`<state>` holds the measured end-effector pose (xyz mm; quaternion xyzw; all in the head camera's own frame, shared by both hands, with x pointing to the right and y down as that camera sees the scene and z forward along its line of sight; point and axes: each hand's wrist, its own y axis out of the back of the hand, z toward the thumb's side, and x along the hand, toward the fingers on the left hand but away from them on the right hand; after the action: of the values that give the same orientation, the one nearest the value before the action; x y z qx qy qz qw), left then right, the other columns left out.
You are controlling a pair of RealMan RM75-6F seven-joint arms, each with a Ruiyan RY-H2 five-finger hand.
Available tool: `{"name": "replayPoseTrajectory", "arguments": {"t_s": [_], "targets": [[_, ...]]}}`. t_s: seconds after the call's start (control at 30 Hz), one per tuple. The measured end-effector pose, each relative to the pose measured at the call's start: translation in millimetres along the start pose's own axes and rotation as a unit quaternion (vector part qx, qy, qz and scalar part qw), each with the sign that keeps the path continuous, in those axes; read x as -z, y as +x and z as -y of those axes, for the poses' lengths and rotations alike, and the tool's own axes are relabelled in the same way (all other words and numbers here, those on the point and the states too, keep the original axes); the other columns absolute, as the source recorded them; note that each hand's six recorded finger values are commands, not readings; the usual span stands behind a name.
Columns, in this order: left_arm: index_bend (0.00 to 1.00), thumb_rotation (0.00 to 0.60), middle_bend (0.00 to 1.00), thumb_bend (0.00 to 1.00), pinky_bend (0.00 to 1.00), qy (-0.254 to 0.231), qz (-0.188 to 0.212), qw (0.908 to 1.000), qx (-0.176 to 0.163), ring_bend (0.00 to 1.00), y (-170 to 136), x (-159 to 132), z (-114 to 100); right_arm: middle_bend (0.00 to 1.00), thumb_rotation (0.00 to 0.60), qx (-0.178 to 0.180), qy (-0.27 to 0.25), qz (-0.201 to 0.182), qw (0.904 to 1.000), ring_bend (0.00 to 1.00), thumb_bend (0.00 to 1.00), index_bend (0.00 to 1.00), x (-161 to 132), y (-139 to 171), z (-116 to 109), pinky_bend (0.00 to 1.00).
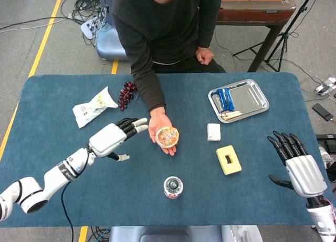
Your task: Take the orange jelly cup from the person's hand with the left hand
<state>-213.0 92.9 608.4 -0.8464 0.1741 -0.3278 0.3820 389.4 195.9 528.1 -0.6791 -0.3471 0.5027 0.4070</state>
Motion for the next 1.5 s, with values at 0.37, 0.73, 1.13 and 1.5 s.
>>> {"name": "replayPoseTrajectory", "arguments": {"t_s": [0.37, 0.73, 1.13, 1.5], "targets": [[0.0, 0.6, 0.0, 0.19, 0.07, 0.023, 0.045, 0.9978, 0.042, 0.0, 66, -35, 10, 0.01, 0.6, -0.006, -0.004, 0.003, 1.0, 0.0, 0.06, 0.0, -1, -4, 4, 0.06], [0.01, 0.6, 0.0, 0.19, 0.07, 0.058, 0.025, 0.9932, 0.098, 0.0, 124, -42, 23, 0.01, 0.6, -0.01, -0.003, 0.009, 0.9999, 0.0, 0.06, 0.0, 3, -2, 6, 0.06], [0.08, 0.6, 0.0, 0.19, 0.07, 0.082, 0.016, 0.988, 0.13, 0.0, 148, -50, 38, 0.01, 0.6, -0.01, -0.007, 0.016, 0.9998, 0.0, 0.06, 0.0, 9, 1, 7, 0.06], [0.17, 0.6, 0.0, 0.19, 0.34, 0.076, -0.004, 0.9876, 0.137, 0.11, 162, -46, 50, 0.01, 0.6, -0.01, -0.012, 0.029, 0.9994, 0.0, 0.06, 0.0, 19, 7, 9, 0.06]]}}
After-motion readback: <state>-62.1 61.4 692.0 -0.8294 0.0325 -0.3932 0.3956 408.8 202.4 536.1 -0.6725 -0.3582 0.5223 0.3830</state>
